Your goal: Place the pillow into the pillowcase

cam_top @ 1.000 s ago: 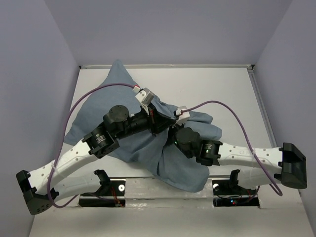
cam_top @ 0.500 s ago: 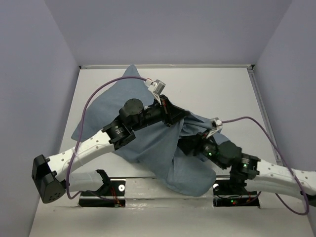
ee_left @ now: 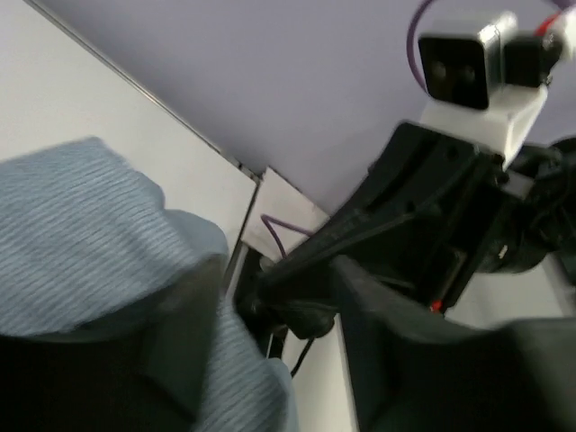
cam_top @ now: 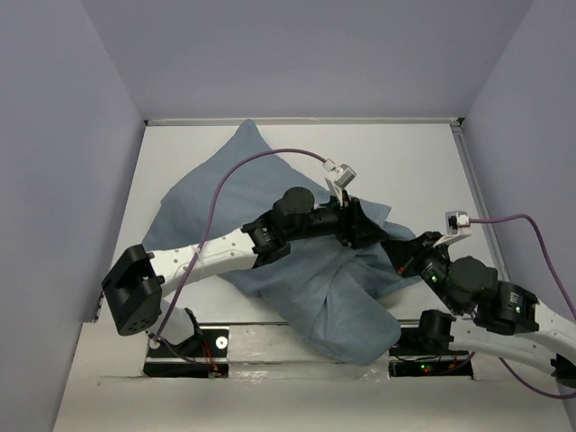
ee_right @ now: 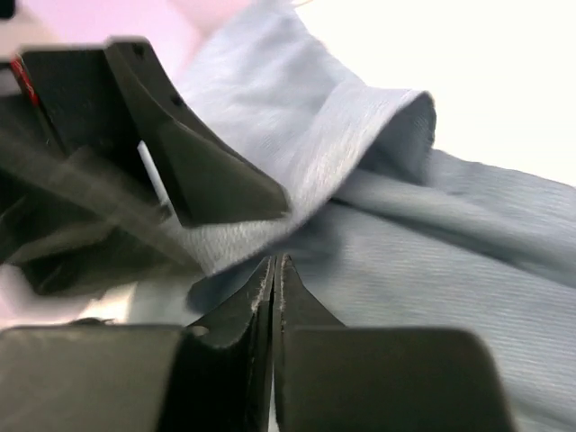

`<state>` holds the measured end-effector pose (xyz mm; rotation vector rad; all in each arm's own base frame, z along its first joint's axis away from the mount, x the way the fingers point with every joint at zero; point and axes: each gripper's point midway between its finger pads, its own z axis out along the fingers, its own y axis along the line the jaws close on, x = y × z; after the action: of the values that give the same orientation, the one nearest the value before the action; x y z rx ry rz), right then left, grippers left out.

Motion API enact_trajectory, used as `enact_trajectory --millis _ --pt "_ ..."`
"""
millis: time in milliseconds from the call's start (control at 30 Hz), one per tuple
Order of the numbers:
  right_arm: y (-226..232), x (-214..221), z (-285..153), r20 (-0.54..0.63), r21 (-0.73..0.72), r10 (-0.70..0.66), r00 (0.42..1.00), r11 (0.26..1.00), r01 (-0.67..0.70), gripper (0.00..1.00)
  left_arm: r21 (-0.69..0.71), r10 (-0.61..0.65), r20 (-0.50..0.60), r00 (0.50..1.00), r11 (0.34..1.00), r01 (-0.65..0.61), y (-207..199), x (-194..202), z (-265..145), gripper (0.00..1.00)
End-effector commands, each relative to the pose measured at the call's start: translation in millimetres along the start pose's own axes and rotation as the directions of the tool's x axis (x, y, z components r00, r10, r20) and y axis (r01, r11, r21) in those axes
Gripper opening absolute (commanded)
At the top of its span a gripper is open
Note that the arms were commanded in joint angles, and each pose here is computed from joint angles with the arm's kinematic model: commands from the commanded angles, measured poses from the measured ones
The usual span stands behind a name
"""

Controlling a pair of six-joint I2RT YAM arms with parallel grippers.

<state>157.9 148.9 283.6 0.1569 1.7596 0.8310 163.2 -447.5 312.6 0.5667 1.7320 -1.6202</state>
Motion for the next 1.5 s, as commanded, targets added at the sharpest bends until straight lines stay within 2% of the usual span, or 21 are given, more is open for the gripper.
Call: enact_trajectory --millis 0,33,133,233,300,433,533,600,667,700,767,800,867,933,967,1033,1100,1167,1367,1433,1467 --pt "-27.0 -32.2 -14.4 0.072 0.123 -0.094 0.993 0.989 0.085 0.0 0.068 0.058 -0.097 0.994 0.996 -0.052 -18.2 22.8 -0.8 0.95" --pt "-20.3 -39.2 -17.1 0.077 0.097 -0.093 0.993 0.992 0.085 0.0 0.032 0.092 -0.147 0.985 0.996 -0.088 -8.9 31.9 -3.7 0.99" --pt "-4.0 -38.9 -10.7 0.025 0.078 -0.186 0.982 0.98 0.183 0.0 0.017 0.165 -0.146 0.975 0.986 -0.164 -15.6 21.7 -16.2 0.99" --pt "14.0 -30.2 1.2 -0.044 0.057 -0.269 0.962 0.961 0.272 0.02 -0.033 0.27 -0.044 0.962 0.962 -0.271 -33.4 -17.3 -42.7 0.99" --pt "30.7 -24.8 13.8 -0.074 0.042 -0.303 0.95 0.951 0.307 0.09 -0.032 0.285 0.042 0.958 0.958 -0.284 -51.8 -43.2 -68.4 0.99" --pt "69.0 2.5 38.3 -0.135 -0.088 -0.388 0.912 0.921 0.379 0.18 -0.066 0.272 0.143 0.952 0.962 -0.265 -50.7 -71.3 -113.1 0.99" --pt "88.4 49.2 57.1 -0.239 -0.203 -0.464 0.853 0.883 0.424 0.27 -0.249 0.261 0.189 0.947 0.945 -0.211 -8.6 -80.0 -147.1 0.99" --pt "96.9 93.9 57.2 -0.317 -0.338 -0.563 0.764 0.819 0.463 0.37 -0.377 0.246 0.197 0.949 0.913 -0.158 28.0 -73.4 -172.2 0.99" --pt "86.4 111.8 62.7 -0.357 -0.332 -0.593 0.722 0.803 0.495 0.43 -0.458 0.224 0.194 0.955 0.882 -0.114 54.9 -57.6 -191.5 0.99" --pt "76.5 118.4 66.6 -0.377 -0.301 -0.6 0.706 0.8 0.519 0.42 -0.494 0.216 0.198 0.956 0.864 -0.093 67.0 -53.8 -198.8 0.99" --pt "44.6 137.2 70.6 -0.458 -0.204 -0.593 0.662 0.795 0.571 0.32 -0.595 0.192 0.21 0.959 0.803 -0.03 102.0 -44.7 -220.1 0.99" --pt "30.9 135.3 73.1 -0.462 -0.136 -0.583 0.668 0.791 0.596 0.16 -0.633 0.199 0.235 0.951 0.774 -0.006 111.5 -46.6 -231.0 0.99" --pt "-4.7 134.8 75.9 -0.492 -0.015 -0.509 0.706 0.816 0.578 0.01 -0.697 0.198 0.272 0.942 0.715 0.051 139.5 -45.1 -251.0 0.99" --pt "-28.8 120.4 78.6 -0.481 0.079 -0.401 0.779 0.866 0.495 0.0 -0.743 0.202 0.315 0.927 0.66 0.109 160.8 -49.3 -268.9 0.99" --pt "-41.9 118.1 77.3 -0.484 0.11 -0.373 0.792 0.872 0.477 0.0 -0.751 0.195 0.322 0.926 0.648 0.125 167.8 -47.7 -272.9 0.99" --pt "-60.7 114.9 79.0 -0.476 0.147 -0.32 0.819 0.889 0.433 0.0 -0.738 0.191 0.38 0.905 0.652 0.172 175.1 -54.7 -277.2 0.99" --pt "-73.7 85.4 89.7 -0.407 0.226 -0.268 0.873 0.897 0.381 0.0 -0.732 0.215 0.449 0.867 0.645 0.22 179.2 -61.0 -286.9 0.99" --pt "-90.3 54.9 101.9 -0.329 0.333 -0.231 0.915 0.879 0.342 0.0 -0.684 0.2 0.534 0.822 0.674 0.28 179.7 -59.7 -288.8 0.99" --pt "-86.0 -4.6 162.8 -0.127 0.273 -0.274 0.953 0.914 0.299 0.0 -0.685 0.219 0.604 0.766 0.635 0.357 196.9 -58.0 -301.4 0.99" --pt "-79.6 -13.2 175.8 -0.112 0.242 -0.286 0.952 0.921 0.305 0.0 -0.678 0.217 0.615 0.758 0.635 0.369 208.7 -62.6 -298.0 0.99" --pt "-76.3 -14.3 178.7 -0.114 0.231 -0.287 0.951 0.923 0.306 0.0 -0.691 0.193 0.601 0.776 0.614 0.382 224.9 -59.8 -293.5 0.99"
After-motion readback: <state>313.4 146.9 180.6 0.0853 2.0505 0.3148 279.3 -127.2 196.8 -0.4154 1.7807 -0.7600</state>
